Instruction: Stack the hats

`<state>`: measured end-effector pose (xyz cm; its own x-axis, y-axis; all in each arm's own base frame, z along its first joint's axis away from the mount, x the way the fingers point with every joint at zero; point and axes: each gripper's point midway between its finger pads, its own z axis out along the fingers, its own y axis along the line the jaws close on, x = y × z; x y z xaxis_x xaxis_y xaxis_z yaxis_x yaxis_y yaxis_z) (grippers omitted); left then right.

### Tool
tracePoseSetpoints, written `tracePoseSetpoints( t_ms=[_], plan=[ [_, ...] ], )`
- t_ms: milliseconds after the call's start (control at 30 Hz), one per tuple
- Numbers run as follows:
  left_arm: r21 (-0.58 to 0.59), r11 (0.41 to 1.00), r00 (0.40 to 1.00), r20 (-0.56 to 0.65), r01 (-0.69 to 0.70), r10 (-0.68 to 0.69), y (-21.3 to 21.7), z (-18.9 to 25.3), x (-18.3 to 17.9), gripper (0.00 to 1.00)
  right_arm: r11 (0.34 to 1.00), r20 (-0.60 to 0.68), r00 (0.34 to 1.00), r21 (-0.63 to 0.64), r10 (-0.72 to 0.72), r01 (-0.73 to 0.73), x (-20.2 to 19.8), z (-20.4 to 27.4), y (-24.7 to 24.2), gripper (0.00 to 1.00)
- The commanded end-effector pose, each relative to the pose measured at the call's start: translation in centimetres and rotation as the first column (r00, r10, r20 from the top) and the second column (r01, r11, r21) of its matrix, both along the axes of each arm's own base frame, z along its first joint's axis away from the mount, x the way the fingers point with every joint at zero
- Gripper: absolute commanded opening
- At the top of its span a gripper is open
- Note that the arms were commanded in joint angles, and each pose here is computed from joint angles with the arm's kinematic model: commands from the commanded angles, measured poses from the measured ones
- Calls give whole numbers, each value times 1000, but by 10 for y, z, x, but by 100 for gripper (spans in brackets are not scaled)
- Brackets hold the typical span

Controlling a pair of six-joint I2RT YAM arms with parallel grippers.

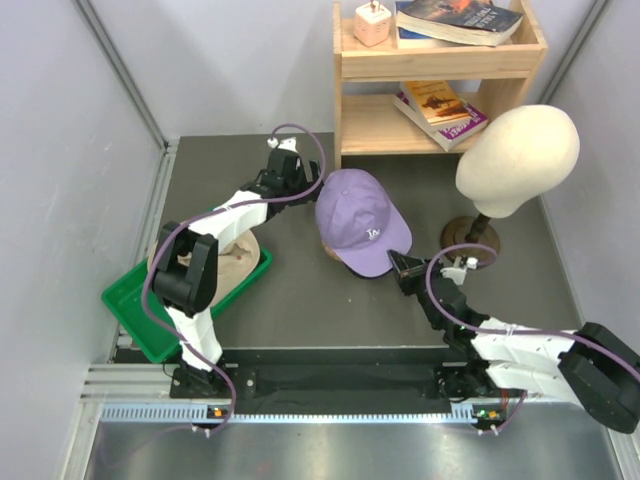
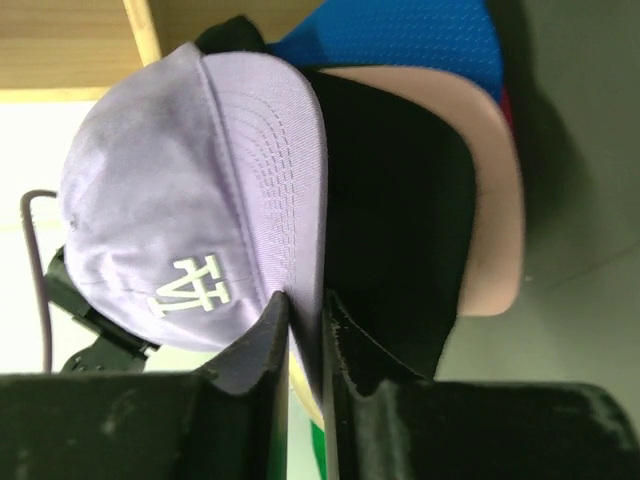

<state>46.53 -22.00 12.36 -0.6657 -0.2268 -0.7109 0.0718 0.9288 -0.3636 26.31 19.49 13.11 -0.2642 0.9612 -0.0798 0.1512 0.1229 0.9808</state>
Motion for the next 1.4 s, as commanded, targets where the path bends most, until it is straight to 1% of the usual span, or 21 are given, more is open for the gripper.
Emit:
tracePoseSetpoints(
  t_ms=[0,33,100,133,233,333,400,533,633,700,733,800,833,867,1000,1033,1100,1200,1267,1333,1367],
  plan=[
    [261,963,982,-149,-73,115,58,-55,-24,97,892,-302,944,-453,-134,-18,-53,-139,-76,15],
    [264,962,985,-135,-73,111,59,-50,-22,98,898,-284,950,-439,-130,-9,-51,-134,-75,25],
    [261,962,989,-93,-86,114,60,-34,-19,98,901,-271,955,-433,-121,-8,-52,-133,-76,37],
    [260,962,992,-63,-86,106,61,-21,-18,99,903,-260,958,-429,-119,-4,-51,-130,-75,49],
    [269,958,994,-9,-100,106,65,0,-15,99,898,-235,967,-439,-95,-18,-51,-127,-73,64],
    [270,955,993,49,-120,111,70,25,-15,99,889,-190,979,-457,-71,-24,-46,-115,-68,71],
    [269,952,988,86,-144,125,75,40,-14,99,867,-192,978,-498,-76,-30,-46,-112,-68,73],
    [302,928,969,186,-216,165,95,80,-18,99,834,-97,986,-548,-136,61,-38,-78,-82,79],
    [348,901,951,258,-258,173,111,108,-23,99,804,-39,987,-585,-157,105,-38,-61,-94,82],
    [386,865,931,298,-321,213,128,122,-29,99,802,5,987,-582,-159,132,-36,-46,-98,82],
    [407,850,925,315,-333,212,136,130,-37,99,784,19,988,-606,-153,133,-37,-42,-100,82],
    [453,818,925,296,-354,237,151,128,-51,99,778,58,990,-613,-131,139,-35,-30,-98,82],
    [441,816,920,285,-374,268,156,126,-61,99,759,73,991,-637,-111,132,-35,-25,-98,82],
    [448,810,921,268,-378,282,160,120,-69,99,759,81,991,-638,-103,131,-34,-22,-96,82],
    [410,831,925,218,-377,312,163,94,-95,99,746,102,994,-658,-45,101,-33,-10,-87,82],
    [419,828,928,199,-372,315,165,84,-102,99,730,100,995,-678,-22,84,-33,-12,-84,82],
    [423,827,929,180,-369,322,167,75,-108,99,740,113,994,-669,3,73,-31,-5,-77,82],
    [395,852,939,164,-344,304,161,60,-110,99,730,114,993,-681,40,49,-32,-5,-71,82],
    [385,849,932,163,-361,323,162,55,-110,99,733,131,989,-678,65,42,-31,-2,-66,82],
    [336,861,924,175,-381,340,159,62,-111,99,726,127,989,-688,78,31,-31,-4,-64,82],
    [288,884,926,195,-369,323,151,70,-107,99,722,126,988,-691,86,25,-31,-4,-63,82]
  ],
)
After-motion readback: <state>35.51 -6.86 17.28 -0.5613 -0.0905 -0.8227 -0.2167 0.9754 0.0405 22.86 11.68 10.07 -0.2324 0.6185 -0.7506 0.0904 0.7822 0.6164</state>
